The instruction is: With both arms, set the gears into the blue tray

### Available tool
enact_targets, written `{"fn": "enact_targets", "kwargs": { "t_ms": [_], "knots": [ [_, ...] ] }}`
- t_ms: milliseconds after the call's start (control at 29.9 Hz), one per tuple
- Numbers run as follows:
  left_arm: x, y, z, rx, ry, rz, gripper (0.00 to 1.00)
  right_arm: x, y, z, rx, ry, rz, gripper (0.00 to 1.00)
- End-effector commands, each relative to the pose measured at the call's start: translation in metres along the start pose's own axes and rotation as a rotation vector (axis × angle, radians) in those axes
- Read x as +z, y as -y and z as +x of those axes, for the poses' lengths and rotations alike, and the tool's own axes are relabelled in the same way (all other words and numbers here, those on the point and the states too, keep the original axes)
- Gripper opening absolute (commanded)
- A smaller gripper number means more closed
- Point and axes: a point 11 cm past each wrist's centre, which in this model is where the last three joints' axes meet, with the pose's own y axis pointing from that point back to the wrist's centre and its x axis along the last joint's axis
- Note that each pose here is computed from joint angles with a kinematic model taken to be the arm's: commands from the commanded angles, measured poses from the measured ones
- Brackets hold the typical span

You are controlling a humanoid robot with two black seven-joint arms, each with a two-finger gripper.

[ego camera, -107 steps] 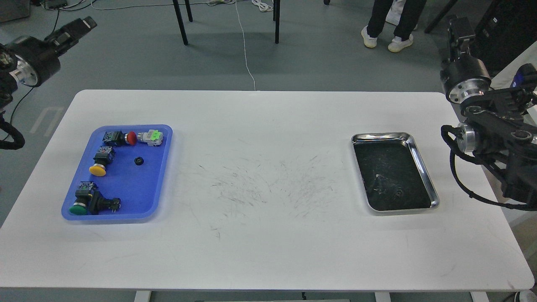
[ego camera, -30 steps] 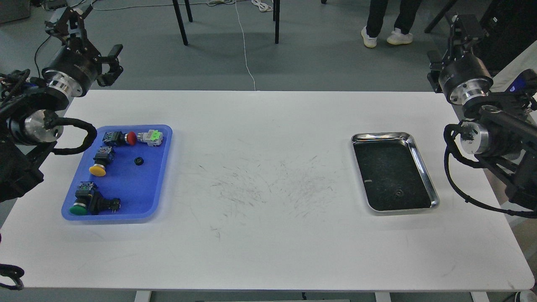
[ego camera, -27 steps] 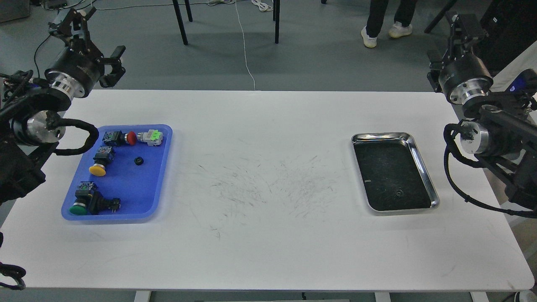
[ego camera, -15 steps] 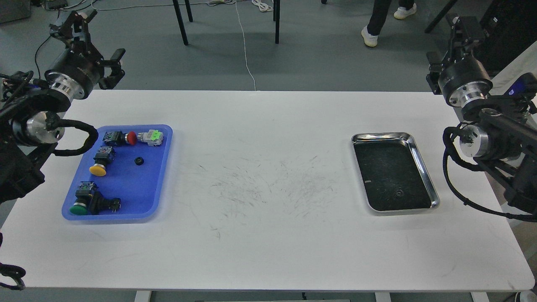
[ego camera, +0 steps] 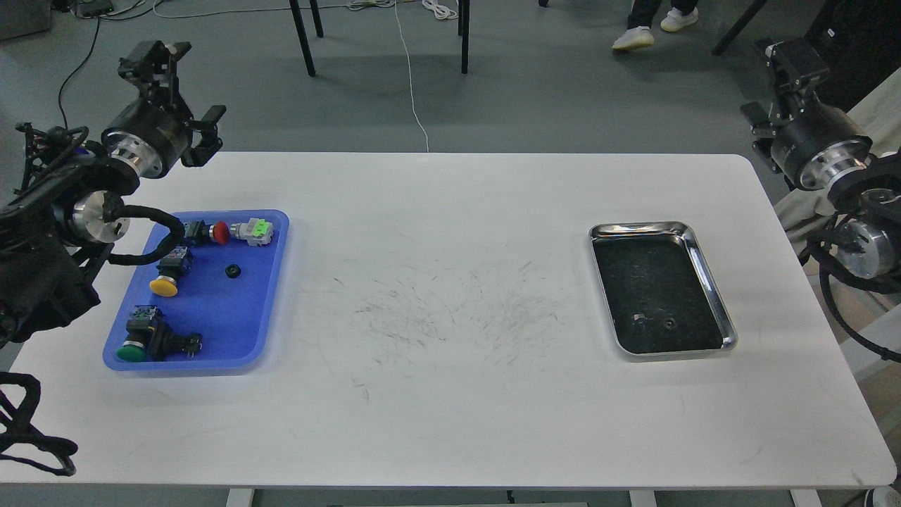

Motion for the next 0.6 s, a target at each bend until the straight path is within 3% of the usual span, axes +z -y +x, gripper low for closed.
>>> {"fn": "enact_targets", "kwargs": {
  "t_ms": [0, 334, 568],
  "knots": [
    [-0.001, 0.001, 0.000, 0.029, 0.006, -0.001, 0.99, -0.006, -0.010, -0.001, -0.095, -0.111, -0.067, 0.98],
    [0.018, -0.007, 0.026, 0.093, 0.020, -0.030, 0.98, -0.026, -0.012, 0.012, -0.097, -0.200, -0.055, 0.99],
    [0.019, -0.009, 0.028, 0.102, 0.017, -0.052, 0.98, -0.031, -0.015, -0.014, -0.144, -0.112, -0.006, 0.97]
  ]
}}
